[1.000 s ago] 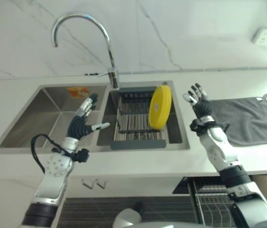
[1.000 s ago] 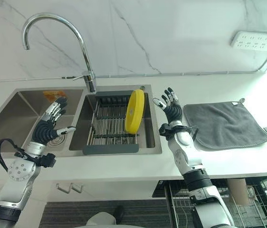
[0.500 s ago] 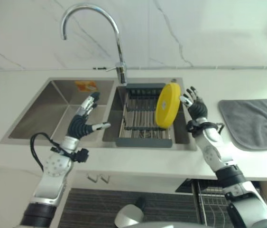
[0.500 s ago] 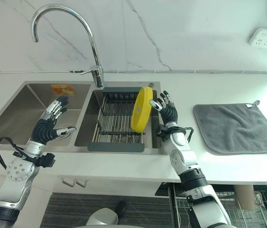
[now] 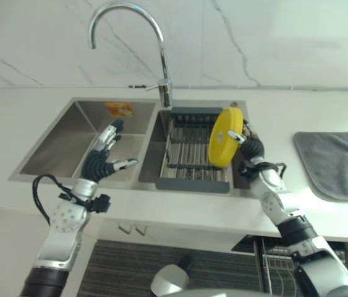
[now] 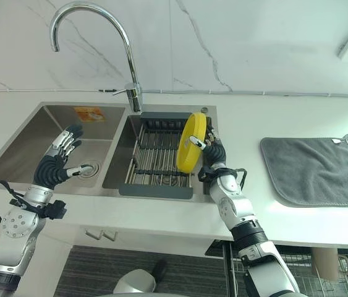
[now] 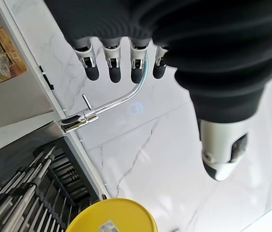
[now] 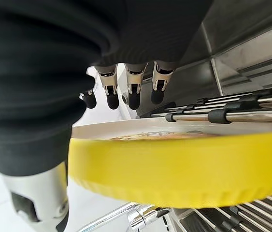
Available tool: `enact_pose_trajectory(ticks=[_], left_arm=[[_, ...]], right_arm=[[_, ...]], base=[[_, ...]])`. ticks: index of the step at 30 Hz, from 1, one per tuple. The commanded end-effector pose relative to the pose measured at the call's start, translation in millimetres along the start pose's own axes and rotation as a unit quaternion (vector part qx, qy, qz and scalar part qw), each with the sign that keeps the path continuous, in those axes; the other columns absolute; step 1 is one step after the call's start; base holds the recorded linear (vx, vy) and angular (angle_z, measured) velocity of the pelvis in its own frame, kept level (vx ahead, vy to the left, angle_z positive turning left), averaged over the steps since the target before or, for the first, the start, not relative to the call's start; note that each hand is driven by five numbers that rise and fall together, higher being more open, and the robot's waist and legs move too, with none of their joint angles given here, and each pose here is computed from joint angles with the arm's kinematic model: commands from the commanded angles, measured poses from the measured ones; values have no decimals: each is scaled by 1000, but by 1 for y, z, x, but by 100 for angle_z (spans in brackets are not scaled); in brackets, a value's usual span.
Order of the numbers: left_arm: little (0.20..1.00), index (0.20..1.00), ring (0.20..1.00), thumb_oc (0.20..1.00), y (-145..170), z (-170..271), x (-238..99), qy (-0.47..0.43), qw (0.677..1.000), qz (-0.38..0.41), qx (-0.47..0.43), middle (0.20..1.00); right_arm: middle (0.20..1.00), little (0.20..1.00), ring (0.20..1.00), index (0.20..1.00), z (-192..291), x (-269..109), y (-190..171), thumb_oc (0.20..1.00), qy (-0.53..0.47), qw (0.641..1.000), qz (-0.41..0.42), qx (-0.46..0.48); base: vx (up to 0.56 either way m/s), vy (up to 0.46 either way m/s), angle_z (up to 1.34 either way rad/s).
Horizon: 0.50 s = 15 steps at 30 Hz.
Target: Place the dishes in the dishwasher.
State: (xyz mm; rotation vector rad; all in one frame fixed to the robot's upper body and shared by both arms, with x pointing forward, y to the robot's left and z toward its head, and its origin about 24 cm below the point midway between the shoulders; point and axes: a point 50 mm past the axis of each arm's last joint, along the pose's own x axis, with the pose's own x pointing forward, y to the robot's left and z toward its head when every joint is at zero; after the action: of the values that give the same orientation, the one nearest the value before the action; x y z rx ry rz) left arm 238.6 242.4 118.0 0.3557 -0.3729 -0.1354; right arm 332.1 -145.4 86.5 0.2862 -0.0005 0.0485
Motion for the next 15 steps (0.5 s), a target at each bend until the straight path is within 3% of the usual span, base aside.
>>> enact_pose_trajectory(ticks=[1, 15], left_arm=[[1000, 1000, 1000, 1000, 9, 21, 5, -58, 998, -1, 19, 1000], [1000, 1000, 1000, 1000, 7, 20, 4, -50, 999, -2, 18, 1000]], right_arm=[[1000, 1000, 1000, 1000, 29, 7, 24, 1000, -56, 997, 51, -7], [1000, 1000, 1000, 1000, 25, 4, 24, 1000, -33, 998, 43, -35]], base=[[0, 0, 0], [0, 0, 0]])
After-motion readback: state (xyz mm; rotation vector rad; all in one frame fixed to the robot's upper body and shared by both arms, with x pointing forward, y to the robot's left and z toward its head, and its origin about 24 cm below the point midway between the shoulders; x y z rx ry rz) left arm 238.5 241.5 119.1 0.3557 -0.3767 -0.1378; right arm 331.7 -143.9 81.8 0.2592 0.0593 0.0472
